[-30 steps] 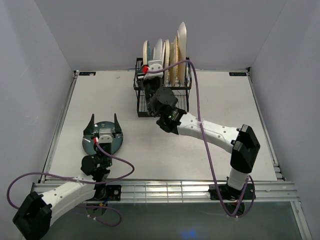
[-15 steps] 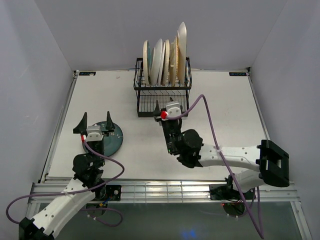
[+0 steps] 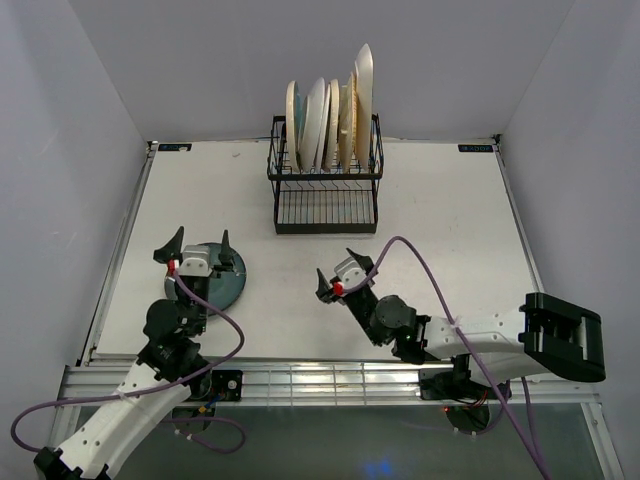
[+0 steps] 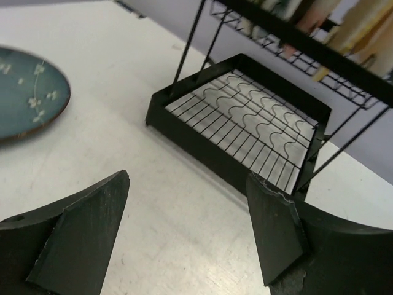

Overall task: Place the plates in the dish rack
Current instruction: Insert the plate into the dish rack, then pick up the plate at the center of the board.

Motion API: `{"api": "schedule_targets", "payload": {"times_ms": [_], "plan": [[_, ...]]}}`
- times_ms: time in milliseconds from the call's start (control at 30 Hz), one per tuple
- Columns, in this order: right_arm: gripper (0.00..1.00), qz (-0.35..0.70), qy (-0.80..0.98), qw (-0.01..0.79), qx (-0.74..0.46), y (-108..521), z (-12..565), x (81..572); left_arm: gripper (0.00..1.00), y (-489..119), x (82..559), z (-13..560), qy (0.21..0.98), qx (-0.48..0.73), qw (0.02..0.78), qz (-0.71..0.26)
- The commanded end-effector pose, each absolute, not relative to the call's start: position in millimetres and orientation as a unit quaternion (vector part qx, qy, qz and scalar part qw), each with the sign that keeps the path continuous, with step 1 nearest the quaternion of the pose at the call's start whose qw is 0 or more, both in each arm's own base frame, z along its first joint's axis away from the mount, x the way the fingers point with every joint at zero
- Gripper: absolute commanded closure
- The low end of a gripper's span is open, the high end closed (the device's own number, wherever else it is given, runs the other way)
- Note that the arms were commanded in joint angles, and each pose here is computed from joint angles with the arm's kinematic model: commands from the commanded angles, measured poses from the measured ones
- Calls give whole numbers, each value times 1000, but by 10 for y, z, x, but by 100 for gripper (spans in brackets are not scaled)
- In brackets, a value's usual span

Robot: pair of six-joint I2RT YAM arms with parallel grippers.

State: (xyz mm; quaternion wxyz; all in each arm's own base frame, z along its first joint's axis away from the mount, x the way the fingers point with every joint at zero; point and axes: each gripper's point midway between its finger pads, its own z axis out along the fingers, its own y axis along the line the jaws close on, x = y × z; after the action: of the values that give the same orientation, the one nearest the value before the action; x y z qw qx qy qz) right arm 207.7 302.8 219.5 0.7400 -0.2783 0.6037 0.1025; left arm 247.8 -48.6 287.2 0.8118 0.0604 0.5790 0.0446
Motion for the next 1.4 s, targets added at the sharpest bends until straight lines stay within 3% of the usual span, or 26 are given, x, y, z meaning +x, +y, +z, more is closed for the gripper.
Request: {"api": "schedule_targets", "payload": {"times_ms": [0, 100, 167, 300, 367, 467, 533, 633, 833, 1033, 1367], "plan": [[17, 140, 567, 735, -344, 3263, 2046, 1893, 2, -496, 2558, 2682, 607, 69, 789, 59], [15, 145, 542, 731, -388, 3426, 1903, 1780, 2, -426, 2591, 2649, 615, 57, 783, 74], [8, 135, 520, 729, -424, 3546, 1792, 1722, 2, -412, 2598, 2642, 615, 57, 783, 75], [8, 116, 477, 733, -471, 3805, 1657, 1619, 2, -358, 2657, 2567, 629, 55, 771, 82], [11, 78, 460, 743, -480, 3953, 1603, 1668, 2, -389, 2715, 2485, 643, 64, 759, 77], [3, 8, 393, 734, -554, 4151, 1295, 1578, 2, -346, 2799, 2381, 664, 61, 741, 78], [9, 4, 349, 778, -522, 4205, 1480, 1482, 2, -289, 2841, 2359, 671, 59, 735, 77], [10, -25, 310, 796, -519, 4315, 1433, 1436, 2, -251, 2877, 2334, 679, 57, 729, 67], [10, 8, 320, 757, -569, 4591, 1220, 1373, 2, -229, 2913, 2293, 687, 56, 722, 61], [0, 25, 304, 715, -629, 4837, 1000, 1280, 2, -169, 2966, 2246, 701, 50, 709, 59], [14, 45, 296, 652, -696, 5114, 623, 1491, 2, -101, 3044, 2143, 723, 47, 688, 34]]}}
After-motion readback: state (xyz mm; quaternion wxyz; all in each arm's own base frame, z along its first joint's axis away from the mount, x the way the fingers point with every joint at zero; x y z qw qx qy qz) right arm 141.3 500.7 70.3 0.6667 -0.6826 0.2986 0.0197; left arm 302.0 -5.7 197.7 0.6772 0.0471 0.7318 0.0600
